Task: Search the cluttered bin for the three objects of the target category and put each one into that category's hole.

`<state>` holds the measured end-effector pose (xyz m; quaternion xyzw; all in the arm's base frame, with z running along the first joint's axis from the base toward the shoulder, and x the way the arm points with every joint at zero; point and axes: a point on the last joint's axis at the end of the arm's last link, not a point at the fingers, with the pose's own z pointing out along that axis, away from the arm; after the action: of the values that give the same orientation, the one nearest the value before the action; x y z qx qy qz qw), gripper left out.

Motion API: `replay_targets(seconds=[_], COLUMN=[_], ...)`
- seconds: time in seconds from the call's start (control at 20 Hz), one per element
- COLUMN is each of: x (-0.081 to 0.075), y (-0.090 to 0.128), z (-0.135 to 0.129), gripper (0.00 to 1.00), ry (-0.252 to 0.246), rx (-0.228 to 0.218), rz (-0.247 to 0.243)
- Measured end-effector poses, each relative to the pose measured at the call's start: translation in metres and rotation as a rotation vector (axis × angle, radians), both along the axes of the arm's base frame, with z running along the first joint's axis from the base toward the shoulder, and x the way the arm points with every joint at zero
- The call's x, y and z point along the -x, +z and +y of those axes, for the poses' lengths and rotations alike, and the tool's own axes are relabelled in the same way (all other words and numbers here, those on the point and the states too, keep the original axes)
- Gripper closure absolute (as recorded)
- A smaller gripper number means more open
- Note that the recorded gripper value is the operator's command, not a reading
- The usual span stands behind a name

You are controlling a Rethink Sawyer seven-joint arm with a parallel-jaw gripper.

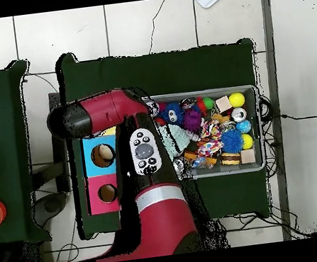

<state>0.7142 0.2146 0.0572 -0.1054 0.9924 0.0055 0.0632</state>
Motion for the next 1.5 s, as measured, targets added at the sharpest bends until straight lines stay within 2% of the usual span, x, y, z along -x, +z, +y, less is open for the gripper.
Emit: replay_targets(seconds=[0.3,0.65,0.7,0.95,1.15,1.25,1.5], x=[-0.003,-0.001,0.004,0.012,0.013,0.014,0.019], y=[-0.024,-0.034,-0.039,-0.042,-0.040,-0.034,0.004], z=[0.002,-0.010,-0.006,-0.002,-0.003,-0.003,-0.006], gripper=[1.00,1.00,0.00,0.00,0.00,0.00,0.00], ry=[-0.026,-0.043,-0.047,-0.038,-0.040,-0.045,-0.071], rx=[-0.020,-0.004,-0.006,0.006,0.007,0.003,-0.013], rz=[0.023,0.030,0.040,0.052,0.047,0.048,0.075])
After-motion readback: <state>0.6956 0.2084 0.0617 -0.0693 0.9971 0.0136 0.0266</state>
